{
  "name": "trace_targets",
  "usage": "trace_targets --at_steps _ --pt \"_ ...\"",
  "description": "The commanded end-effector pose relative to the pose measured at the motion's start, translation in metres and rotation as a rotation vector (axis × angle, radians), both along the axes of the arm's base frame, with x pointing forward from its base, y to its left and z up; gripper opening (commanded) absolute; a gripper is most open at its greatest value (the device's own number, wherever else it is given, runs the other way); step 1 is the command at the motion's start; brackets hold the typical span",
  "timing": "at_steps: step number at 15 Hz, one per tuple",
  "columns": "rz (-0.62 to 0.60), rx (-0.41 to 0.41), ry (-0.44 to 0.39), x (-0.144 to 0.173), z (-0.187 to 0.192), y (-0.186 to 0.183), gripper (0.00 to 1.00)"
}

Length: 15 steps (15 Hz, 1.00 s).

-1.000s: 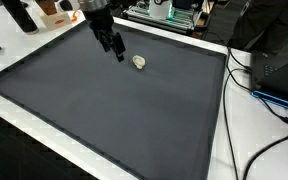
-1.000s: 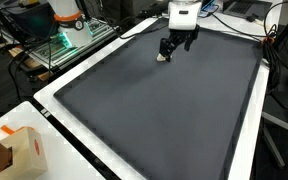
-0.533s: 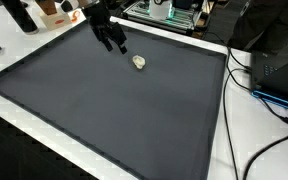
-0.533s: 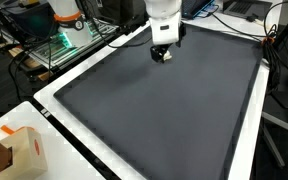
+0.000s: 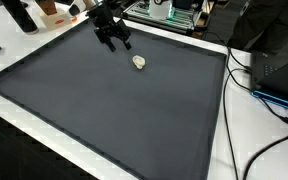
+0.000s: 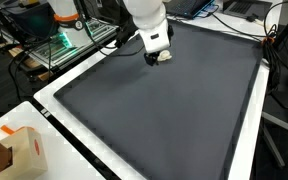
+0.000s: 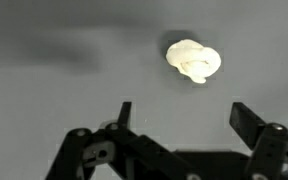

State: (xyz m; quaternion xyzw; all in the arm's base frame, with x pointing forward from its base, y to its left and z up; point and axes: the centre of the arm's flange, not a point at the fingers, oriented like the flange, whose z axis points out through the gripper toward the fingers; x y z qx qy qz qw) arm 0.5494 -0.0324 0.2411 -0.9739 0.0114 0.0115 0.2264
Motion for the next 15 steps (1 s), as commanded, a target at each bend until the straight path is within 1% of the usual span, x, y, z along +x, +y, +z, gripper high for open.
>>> trace_targets --at_steps 1,6,8,11,12,15 --pt "0.056 0.025 -0.011 -0.021 -0.005 -0.005 1.00" --pt "0.114 -0.034 -0.020 -0.027 -0.015 -0.006 1.00" --pt "0.138 -0.058 -0.035 -0.026 -0.015 -0.005 1.00" --pt "0.185 -0.102 -0.035 -0.024 -0.015 0.000 1.00" --pt "0.167 -0.103 -0.034 -0.022 -0.015 0.004 1.00" --pt "0.189 -0.143 -0.043 -0.020 -0.012 0.013 1.00"
